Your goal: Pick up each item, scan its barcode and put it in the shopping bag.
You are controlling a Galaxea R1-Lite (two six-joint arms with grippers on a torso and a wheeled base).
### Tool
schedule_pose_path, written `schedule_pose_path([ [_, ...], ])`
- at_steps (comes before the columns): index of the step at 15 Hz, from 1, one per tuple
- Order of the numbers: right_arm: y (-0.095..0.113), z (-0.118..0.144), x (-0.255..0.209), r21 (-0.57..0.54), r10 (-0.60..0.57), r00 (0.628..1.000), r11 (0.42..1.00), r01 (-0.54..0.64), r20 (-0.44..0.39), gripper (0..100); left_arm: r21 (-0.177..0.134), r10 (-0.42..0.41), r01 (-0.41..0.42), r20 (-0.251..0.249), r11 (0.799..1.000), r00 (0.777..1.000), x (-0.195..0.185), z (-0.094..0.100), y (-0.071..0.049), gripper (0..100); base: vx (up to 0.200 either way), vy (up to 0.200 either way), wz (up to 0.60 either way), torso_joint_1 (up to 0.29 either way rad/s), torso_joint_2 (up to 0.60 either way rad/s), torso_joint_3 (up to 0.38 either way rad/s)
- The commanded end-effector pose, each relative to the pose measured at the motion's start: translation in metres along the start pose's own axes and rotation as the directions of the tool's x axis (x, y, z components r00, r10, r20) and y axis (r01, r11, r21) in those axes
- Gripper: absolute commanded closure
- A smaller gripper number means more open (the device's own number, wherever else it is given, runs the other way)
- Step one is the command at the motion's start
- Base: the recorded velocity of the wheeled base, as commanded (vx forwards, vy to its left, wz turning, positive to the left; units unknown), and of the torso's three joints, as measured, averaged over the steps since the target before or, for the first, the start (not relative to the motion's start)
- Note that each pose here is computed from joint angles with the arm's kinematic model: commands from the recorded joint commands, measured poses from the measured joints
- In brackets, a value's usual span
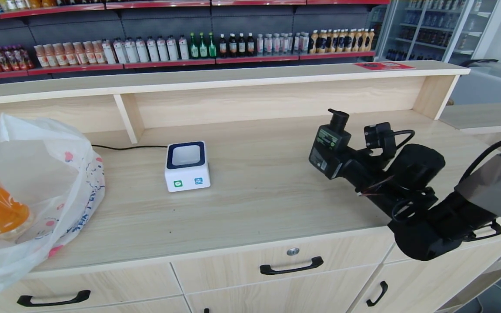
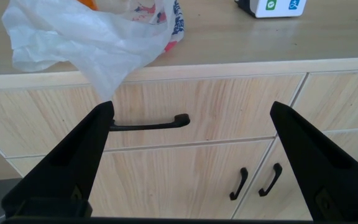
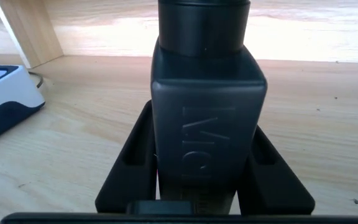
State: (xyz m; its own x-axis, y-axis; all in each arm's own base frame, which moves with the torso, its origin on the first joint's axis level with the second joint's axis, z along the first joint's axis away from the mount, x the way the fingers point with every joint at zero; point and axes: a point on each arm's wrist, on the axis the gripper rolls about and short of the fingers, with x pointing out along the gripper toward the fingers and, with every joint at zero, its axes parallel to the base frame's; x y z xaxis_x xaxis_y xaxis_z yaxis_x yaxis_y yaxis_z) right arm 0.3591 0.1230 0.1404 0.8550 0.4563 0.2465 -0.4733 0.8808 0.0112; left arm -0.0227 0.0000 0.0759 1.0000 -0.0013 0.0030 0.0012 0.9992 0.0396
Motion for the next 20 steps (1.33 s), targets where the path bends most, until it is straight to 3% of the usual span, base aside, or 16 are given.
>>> schedule_pose_path([
  [1,0.012,0.044,-0.023,-0.035,0.02,0.997,0.999,-0.018,0.073,100,-0.024,0.001,-0.001,0.0,1.0,1.0,0.0,0.0,0.0,0,0.0,0.0,0.0,0.0,0.0,0.0],
  [6,0.051,0.101,-0.063,-0.104,0.121,0.976,0.989,-0.103,0.183,100,-0.027,0.003,-0.003,0.0,1.0,1.0,0.0,0.0,0.0,0,0.0,0.0,0.0,0.0,0.0,0.0],
  [7,0.067,0.113,-0.079,-0.1,0.168,0.965,0.984,-0.15,0.204,100,-0.029,0.001,-0.001,0.0,1.0,1.0,0.0,0.0,0.0,0,0.0,0.0,0.0,0.0,0.0,0.0],
  [10,0.093,0.127,-0.1,-0.107,0.256,0.938,0.966,-0.237,0.233,100,-0.03,0.003,-0.003,0.0,1.0,1.0,0.0,0.0,0.0,0,0.0,0.0,0.0,0.0,0.0,0.0],
  [13,0.122,0.131,-0.112,0.007,0.346,0.905,0.933,-0.359,0.246,100,-0.03,0.003,-0.003,0.0,1.0,1.0,0.0,0.0,0.0,0,0.0,0.0,0.0,0.0,0.0,0.0],
  [16,0.131,0.127,-0.11,0.184,0.392,0.889,0.88,-0.437,0.237,100,-0.03,0.003,-0.003,0.0,1.0,1.0,0.0,0.0,0.0,0,0.0,0.0,0.0,0.0,0.0,0.0],
  [18,0.132,0.127,-0.112,0.247,0.464,0.851,0.819,-0.518,0.246,100,-0.029,0.001,-0.001,0.0,1.0,1.0,0.0,0.0,0.0,0,0.0,0.0,0.0,0.0,0.0,0.0],
  [20,0.136,0.126,-0.117,0.39,0.498,0.825,0.727,-0.565,0.267,100,-0.029,0.003,-0.003,0.0,1.0,1.0,0.0,0.0,0.0,0,0.0,0.0,0.0,0.0,0.0,0.0],
])
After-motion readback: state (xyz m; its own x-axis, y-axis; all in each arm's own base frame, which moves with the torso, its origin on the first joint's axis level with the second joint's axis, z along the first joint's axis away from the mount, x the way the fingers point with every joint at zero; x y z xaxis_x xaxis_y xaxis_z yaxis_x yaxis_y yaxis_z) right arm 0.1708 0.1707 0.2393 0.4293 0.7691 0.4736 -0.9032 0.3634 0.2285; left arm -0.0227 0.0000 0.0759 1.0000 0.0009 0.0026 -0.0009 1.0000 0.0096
